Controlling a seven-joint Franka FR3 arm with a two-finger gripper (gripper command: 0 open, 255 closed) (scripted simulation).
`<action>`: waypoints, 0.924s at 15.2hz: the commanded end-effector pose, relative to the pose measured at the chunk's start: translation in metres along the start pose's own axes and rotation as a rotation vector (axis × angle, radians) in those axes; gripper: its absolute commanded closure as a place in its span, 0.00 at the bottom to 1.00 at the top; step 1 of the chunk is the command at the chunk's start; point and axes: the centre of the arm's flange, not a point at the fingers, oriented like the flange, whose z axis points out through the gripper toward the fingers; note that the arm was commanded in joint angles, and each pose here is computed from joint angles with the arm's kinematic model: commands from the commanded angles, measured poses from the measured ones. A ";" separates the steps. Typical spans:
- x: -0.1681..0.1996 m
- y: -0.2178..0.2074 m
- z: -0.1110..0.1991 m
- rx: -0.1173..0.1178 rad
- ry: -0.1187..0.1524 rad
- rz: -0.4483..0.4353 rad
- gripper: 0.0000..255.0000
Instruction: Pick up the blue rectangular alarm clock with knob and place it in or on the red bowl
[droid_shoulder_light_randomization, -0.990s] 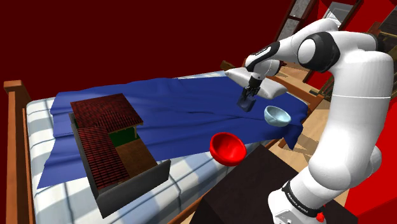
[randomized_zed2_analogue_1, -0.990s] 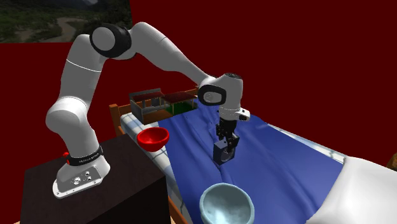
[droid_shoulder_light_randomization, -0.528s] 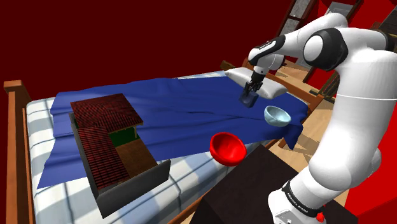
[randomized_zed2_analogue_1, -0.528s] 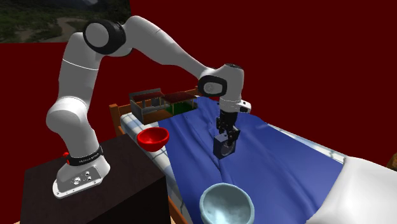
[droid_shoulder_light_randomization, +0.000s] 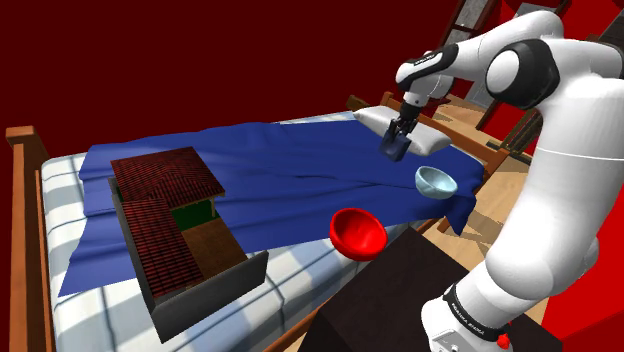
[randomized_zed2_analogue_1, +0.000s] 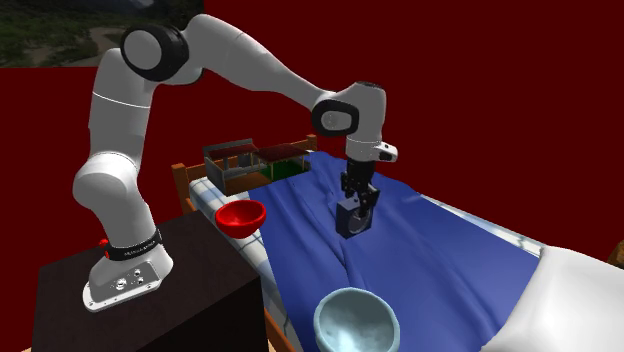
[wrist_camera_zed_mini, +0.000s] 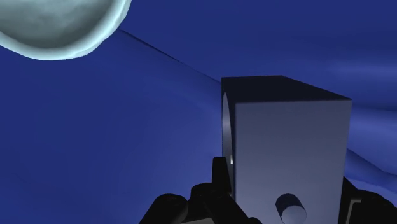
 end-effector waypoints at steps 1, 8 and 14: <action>0.000 -0.001 -0.010 0.000 0.000 0.000 1.00; -0.046 -0.065 -0.015 0.000 0.000 0.000 1.00; -0.092 -0.129 -0.018 0.000 0.000 0.000 1.00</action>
